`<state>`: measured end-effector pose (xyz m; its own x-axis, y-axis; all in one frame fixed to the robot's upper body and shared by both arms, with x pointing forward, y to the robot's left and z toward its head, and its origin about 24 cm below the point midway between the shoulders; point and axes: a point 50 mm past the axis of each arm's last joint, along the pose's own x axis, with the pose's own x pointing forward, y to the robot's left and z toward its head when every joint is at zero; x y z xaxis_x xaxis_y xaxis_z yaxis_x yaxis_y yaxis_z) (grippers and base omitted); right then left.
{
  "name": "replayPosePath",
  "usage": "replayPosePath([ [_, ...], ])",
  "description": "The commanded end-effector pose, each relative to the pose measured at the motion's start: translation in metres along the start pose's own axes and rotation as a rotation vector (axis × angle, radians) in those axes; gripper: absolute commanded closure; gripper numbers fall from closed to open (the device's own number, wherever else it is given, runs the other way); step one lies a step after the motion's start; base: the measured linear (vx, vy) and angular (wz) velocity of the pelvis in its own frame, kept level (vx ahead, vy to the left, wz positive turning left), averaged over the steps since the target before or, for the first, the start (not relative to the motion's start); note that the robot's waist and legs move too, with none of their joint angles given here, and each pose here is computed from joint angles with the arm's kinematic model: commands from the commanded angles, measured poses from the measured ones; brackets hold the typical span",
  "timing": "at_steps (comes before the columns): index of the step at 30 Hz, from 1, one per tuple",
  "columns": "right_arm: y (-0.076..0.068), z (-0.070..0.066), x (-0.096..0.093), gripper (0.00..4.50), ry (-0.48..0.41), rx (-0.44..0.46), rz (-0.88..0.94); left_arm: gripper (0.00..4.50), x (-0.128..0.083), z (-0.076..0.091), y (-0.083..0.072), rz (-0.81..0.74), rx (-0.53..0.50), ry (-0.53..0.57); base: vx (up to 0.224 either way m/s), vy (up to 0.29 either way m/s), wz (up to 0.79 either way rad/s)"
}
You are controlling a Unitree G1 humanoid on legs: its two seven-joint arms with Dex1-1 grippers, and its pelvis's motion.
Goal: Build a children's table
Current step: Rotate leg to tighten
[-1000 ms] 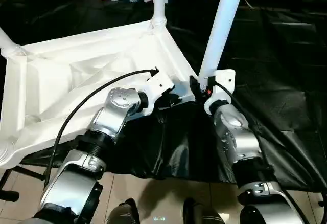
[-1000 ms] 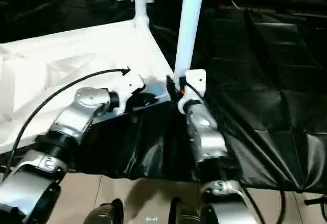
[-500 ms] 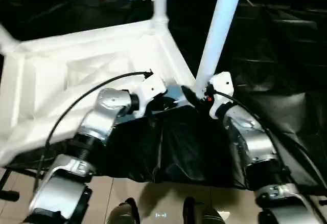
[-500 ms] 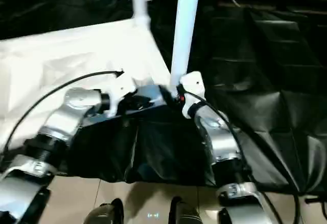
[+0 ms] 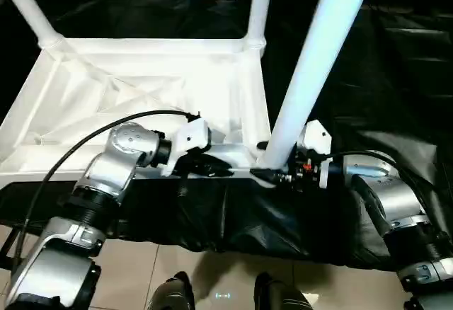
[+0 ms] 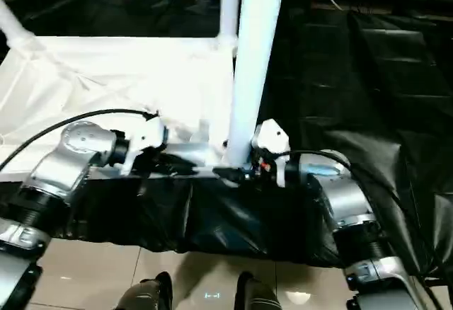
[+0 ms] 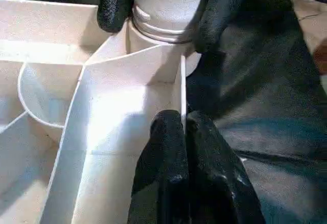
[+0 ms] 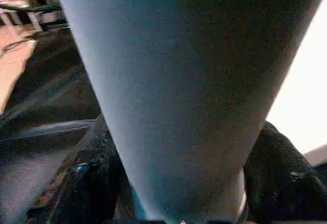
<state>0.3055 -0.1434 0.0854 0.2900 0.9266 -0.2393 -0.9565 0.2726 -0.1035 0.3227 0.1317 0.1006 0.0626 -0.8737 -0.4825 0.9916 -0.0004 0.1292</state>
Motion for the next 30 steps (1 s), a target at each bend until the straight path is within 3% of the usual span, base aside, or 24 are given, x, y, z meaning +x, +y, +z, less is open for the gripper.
replayPosePath([
  [1,0.007,-0.003,0.004,1.75,0.02,-0.001,0.057,4.5,0.008,-0.012,-0.008,-0.072,-0.043,0.033,0.0,0.0,0.0],
  [13,0.013,-0.006,0.008,1.87,-0.01,0.046,0.064,4.5,0.012,-0.01,-0.003,-0.028,-0.055,0.017,0.0,0.0,0.0],
  [22,-0.002,-0.022,0.043,1.87,-0.073,0.234,-0.472,4.5,0.052,0.007,0.017,0.251,-0.145,-0.032,0.0,0.0,0.0],
  [30,-0.003,-0.02,0.078,1.88,-0.076,0.344,-0.767,4.5,0.076,0.016,0.022,0.393,-0.18,-0.039,0.0,0.0,0.0],
])
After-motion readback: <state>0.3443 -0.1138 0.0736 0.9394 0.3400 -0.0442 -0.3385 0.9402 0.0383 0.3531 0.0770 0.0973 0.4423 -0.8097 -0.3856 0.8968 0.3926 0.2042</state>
